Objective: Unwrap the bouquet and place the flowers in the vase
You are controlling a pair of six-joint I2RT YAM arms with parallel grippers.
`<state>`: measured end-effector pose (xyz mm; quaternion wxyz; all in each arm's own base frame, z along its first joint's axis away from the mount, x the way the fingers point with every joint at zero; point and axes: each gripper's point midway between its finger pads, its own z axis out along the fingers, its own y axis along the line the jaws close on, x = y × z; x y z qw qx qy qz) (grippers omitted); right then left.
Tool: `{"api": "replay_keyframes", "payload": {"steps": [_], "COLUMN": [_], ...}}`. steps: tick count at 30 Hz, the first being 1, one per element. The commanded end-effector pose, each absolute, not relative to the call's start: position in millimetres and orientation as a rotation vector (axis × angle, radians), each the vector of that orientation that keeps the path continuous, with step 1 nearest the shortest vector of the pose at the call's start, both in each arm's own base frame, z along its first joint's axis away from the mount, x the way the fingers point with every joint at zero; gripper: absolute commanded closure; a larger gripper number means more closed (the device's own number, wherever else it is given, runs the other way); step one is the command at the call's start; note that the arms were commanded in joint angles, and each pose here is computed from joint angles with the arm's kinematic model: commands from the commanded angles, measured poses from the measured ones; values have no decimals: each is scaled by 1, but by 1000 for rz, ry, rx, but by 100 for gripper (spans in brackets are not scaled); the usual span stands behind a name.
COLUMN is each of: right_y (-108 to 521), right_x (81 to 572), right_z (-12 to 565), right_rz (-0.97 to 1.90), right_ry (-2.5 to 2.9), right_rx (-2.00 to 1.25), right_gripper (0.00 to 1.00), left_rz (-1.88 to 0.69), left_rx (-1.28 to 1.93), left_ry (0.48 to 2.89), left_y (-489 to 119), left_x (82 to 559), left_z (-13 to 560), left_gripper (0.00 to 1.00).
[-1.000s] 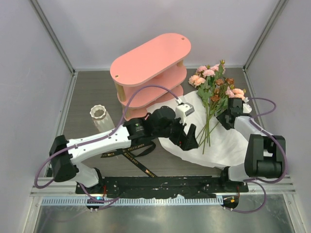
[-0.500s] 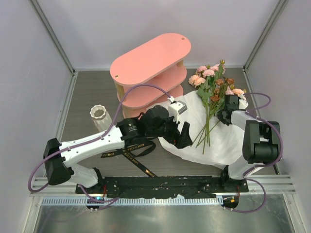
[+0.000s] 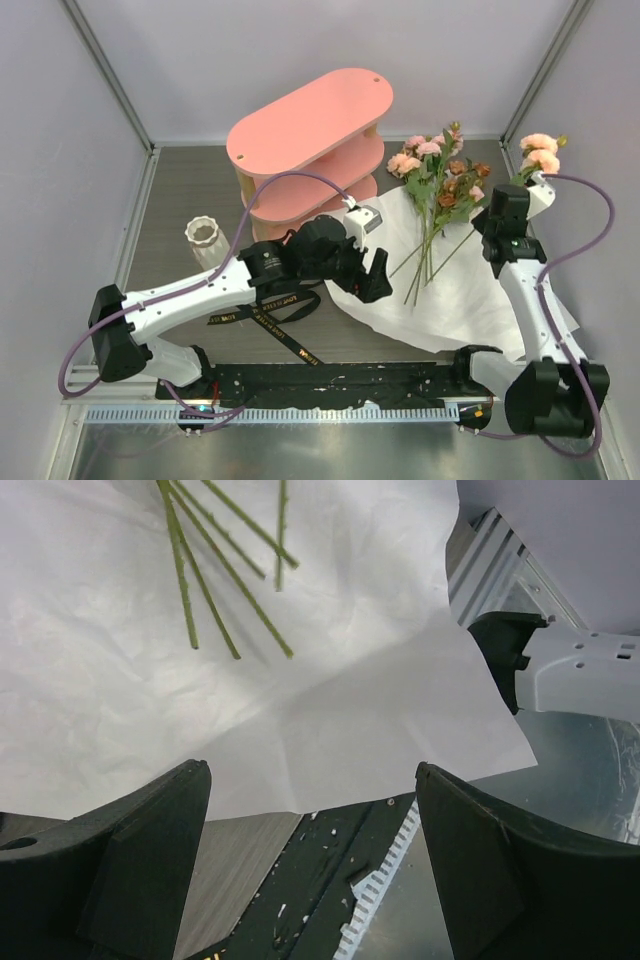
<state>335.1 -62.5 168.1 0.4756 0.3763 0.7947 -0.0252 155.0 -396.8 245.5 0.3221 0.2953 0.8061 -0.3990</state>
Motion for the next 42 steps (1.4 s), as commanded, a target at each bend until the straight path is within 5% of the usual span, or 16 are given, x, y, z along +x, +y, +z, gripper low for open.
{"api": "replay_keyframes", "payload": {"steps": [1,9,18,20,24,30,42], "right_y": [-63,-42,119,132,144,160,166], "right_x": [319,294,260,242,203,172,157], "right_z": [231,302,359,372,385,386,371], "right_rz": [-69,44,872,946,1034,1160,1192], "right_ry": [1846,1724,1603,1542,1478,1470,1489], "right_rx": [790,595,-49,-120,-197,-325,-384], "right_gripper": [99,99,99,99,99,99,99], "left_rz": [-1053,-1075,-1328,-1483,-1653,-1828,-1929], "left_rx": [747,745,604,595,518,508,498], "left_ry": [2039,2007,1878,1833,1789,1751,1549], "left_y": [-392,-389,-362,-362,-358,-382,-402], "left_x": [165,168,186,178,188,196,192], "left_z": [275,295,364,385,404,421,468], "left_gripper": [12,12,12,20,27,19,35]}}
